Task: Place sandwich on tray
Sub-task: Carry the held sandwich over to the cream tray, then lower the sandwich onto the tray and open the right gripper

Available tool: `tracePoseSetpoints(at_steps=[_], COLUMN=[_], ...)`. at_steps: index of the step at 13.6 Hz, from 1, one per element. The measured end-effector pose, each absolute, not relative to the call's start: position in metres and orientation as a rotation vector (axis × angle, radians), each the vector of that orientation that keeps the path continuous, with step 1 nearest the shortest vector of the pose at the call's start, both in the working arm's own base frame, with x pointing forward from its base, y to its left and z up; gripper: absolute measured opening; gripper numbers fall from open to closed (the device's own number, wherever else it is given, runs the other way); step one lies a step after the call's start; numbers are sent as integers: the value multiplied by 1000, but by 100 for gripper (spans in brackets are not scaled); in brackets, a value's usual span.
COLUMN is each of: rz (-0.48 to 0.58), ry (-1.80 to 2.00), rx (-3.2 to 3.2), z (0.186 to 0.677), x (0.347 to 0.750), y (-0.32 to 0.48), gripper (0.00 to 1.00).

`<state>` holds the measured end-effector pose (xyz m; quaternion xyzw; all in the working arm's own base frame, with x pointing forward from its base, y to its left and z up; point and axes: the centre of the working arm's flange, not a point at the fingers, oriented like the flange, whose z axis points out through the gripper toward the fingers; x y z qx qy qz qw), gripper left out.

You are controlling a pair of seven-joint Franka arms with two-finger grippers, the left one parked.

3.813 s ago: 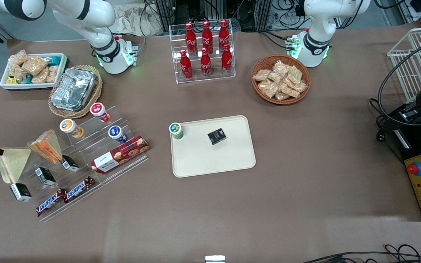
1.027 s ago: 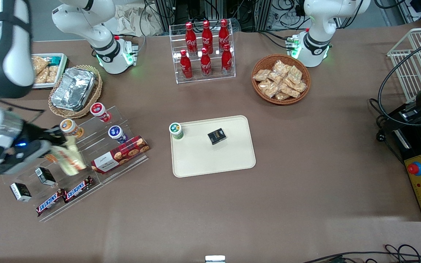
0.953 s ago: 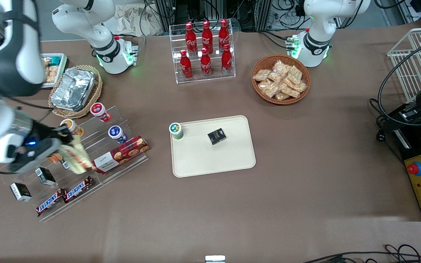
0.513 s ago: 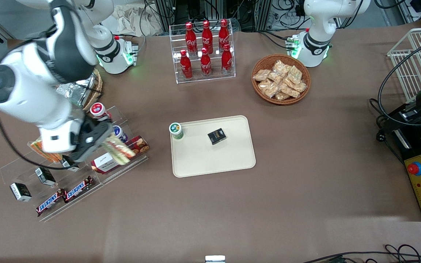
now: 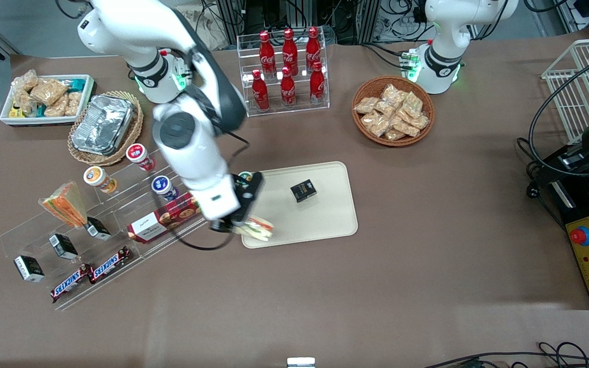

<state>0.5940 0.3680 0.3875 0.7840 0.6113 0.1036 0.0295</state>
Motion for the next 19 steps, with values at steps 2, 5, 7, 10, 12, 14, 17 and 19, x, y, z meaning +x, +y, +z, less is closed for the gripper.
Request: tracePoseSetpoints(at_steps=[2,5,7,10,12,14,17,19], rz=[293,293,273,314,337,360,365,366], ry=[2037,2199,2228,2235,2257,2295,2306,2297], rx=[2266,2107,2078,2056,2037,2019,2012,2025], z=[364,341,314,265,246,242,243,243], x=[594,599,602,598,590,577,573,573], y=[377,376,375,391,407,426,432,432], gripper=[19,19,19,19,19,19,19,19])
